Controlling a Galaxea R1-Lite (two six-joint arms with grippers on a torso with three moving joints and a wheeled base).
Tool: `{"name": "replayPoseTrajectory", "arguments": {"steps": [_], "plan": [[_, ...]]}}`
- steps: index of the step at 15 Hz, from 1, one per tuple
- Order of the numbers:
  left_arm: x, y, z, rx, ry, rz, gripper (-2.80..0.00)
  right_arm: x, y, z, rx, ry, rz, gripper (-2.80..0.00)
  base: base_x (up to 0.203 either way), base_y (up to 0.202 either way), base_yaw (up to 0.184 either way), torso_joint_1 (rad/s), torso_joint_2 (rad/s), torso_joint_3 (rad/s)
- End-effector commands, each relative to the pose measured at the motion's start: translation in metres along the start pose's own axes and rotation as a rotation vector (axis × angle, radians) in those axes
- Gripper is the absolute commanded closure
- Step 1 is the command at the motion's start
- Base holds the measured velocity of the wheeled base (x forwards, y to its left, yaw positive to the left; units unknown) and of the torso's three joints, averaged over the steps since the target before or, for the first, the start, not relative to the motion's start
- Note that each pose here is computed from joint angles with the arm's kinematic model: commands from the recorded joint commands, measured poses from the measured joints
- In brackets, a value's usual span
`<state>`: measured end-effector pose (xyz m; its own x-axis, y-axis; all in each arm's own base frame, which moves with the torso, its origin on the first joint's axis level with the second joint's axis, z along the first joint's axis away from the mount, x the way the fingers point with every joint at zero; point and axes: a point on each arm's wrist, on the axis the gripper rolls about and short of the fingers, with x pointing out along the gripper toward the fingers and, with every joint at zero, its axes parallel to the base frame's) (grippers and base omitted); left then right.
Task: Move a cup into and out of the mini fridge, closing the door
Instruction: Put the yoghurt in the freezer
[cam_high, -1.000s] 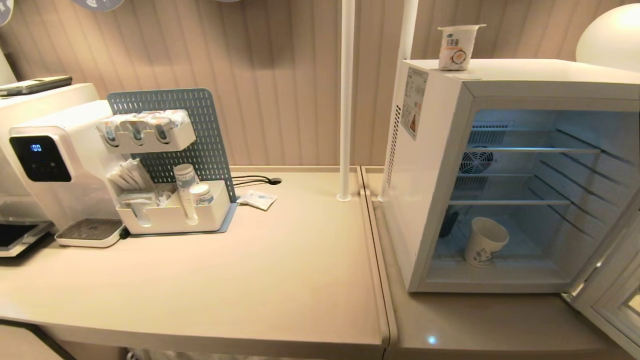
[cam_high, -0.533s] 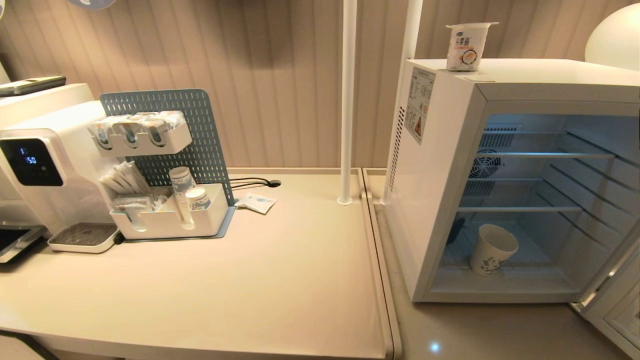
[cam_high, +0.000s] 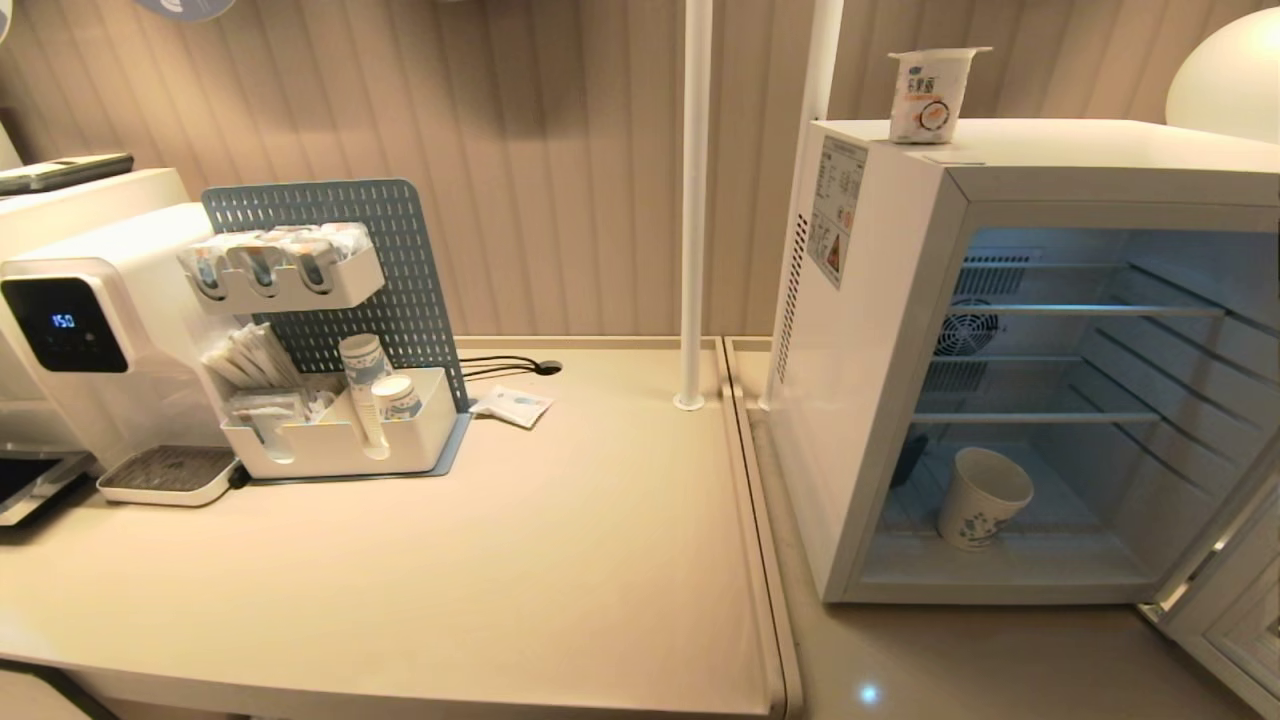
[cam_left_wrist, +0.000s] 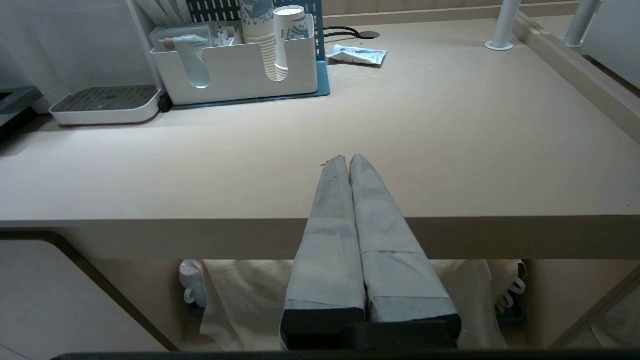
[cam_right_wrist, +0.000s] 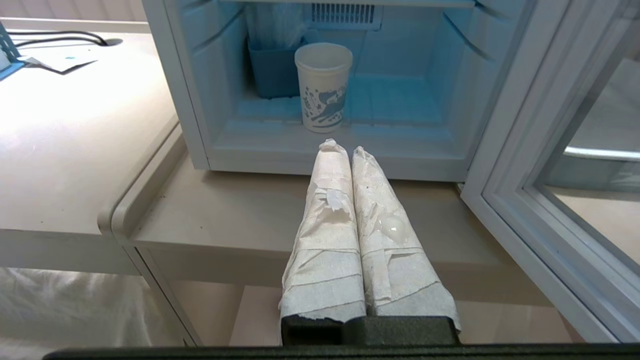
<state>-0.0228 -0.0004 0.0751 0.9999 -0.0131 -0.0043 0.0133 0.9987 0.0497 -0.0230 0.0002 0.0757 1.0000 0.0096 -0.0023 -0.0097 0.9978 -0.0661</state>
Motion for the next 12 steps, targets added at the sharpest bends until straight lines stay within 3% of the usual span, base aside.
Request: {"name": "replayPoseTrajectory", "arguments": {"steps": [1,3,6,12], "plan": [[0.0,0.0,0.0,-0.007,-0.001,0.001,0.0,-0.001,0.0,0.002,-0.002,-0.001,0.0,0.0,0.0,0.0,0.0,0.0,0.0,0.0],[0.0,0.0,0.0,-0.007,-0.001,0.002,0.0,-0.005,0.0,0.006,-0.006,0.033,0.012,0.0,0.0,0.0,0.0,0.0,0.0,0.0],[0.0,0.0,0.0,-0.007,-0.001,0.002,0.0,-0.024,-0.001,0.039,0.016,0.072,0.042,0.0,0.0,0.0,0.0,0.0,0.0,0.0],[0.0,0.0,0.0,-0.007,-0.001,0.002,0.0,-0.027,-0.005,0.129,0.062,0.17,0.147,0.0,0.0,0.0,0.0,0.0,0.0,0.0]]}}
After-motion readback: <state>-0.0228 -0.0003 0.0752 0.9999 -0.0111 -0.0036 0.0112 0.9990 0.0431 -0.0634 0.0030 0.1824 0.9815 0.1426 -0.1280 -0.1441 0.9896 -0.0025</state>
